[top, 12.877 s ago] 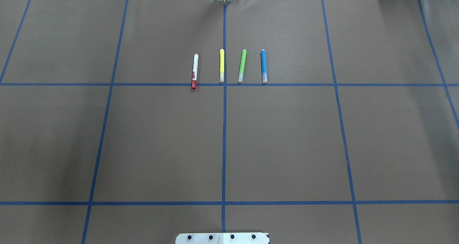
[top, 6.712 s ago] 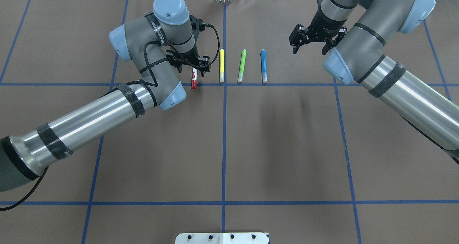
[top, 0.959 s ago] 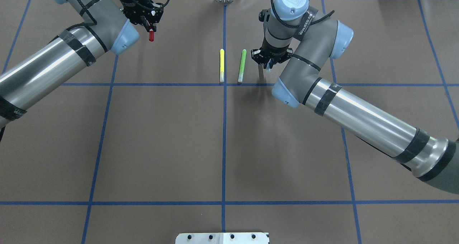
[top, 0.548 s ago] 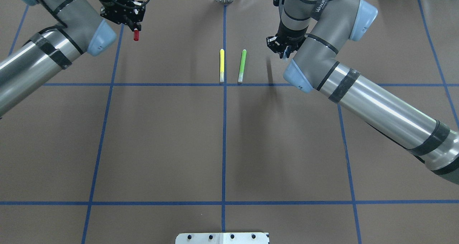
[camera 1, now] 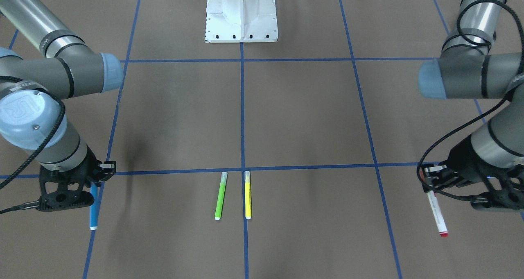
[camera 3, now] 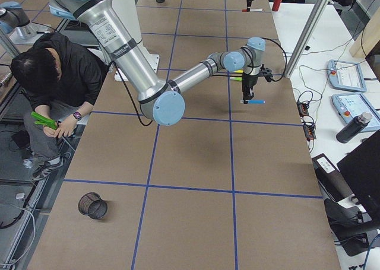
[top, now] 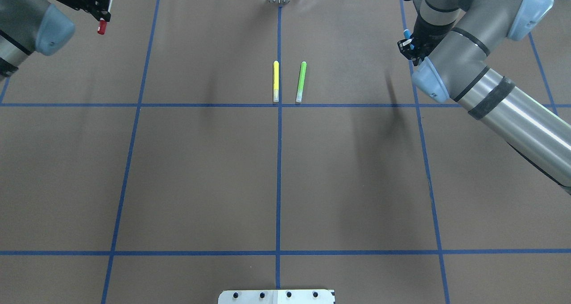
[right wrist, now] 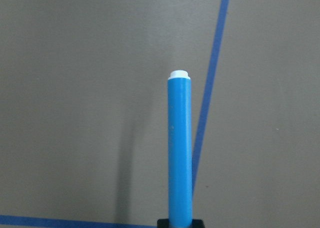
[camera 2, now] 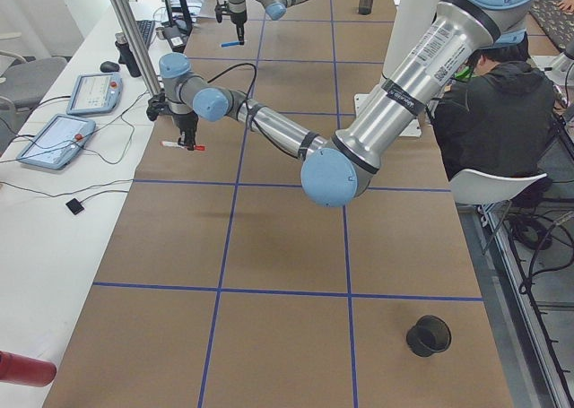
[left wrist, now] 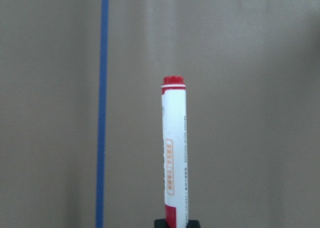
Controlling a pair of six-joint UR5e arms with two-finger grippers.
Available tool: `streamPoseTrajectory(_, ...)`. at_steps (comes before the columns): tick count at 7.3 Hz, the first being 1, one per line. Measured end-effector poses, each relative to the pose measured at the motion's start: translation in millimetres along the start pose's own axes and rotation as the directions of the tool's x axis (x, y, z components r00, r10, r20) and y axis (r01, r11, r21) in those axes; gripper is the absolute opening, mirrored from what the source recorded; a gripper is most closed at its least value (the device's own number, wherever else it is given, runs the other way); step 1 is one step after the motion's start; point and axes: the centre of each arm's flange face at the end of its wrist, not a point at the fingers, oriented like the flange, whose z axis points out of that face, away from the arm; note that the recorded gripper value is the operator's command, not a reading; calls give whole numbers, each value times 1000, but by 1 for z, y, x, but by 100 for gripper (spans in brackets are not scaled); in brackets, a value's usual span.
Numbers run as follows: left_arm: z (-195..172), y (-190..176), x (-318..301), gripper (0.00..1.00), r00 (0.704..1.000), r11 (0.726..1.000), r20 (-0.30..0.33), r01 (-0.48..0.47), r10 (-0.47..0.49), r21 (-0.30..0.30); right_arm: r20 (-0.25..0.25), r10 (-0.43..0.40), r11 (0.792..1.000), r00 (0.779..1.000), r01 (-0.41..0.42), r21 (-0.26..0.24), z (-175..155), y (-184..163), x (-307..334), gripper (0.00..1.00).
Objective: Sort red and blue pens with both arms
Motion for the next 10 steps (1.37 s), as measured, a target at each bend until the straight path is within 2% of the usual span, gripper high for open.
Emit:
streamPoseTrajectory(2,-32,14,-52,0,997,998,41,-66,66,-6,-89,-96,994,991,92,-57,-9,13,67,0)
streamPoseTrajectory(4,-67,42,-98,0,984,991,115,-130,134,-37,-158,-227,969,961,206,-137,-25,57,138,0)
streamPoseTrajectory(6,-84,81,-145,0,962,979,190,-177,194,-105,-153,-220,956,963,182,-230,-18,112,200,0)
streamPoseTrajectory(8,-84,129,-203,0,956,971,206,-180,210,-155,-142,-186,935,972,130,-330,-9,171,247,0)
streamPoseTrajectory(9,-83,158,-228,0,957,970,209,-169,204,-172,-116,-179,919,977,124,-374,-5,207,276,0)
streamPoseTrajectory(10,-81,195,-251,0,959,970,210,-152,192,-192,-52,-183,896,982,144,-420,2,249,313,0)
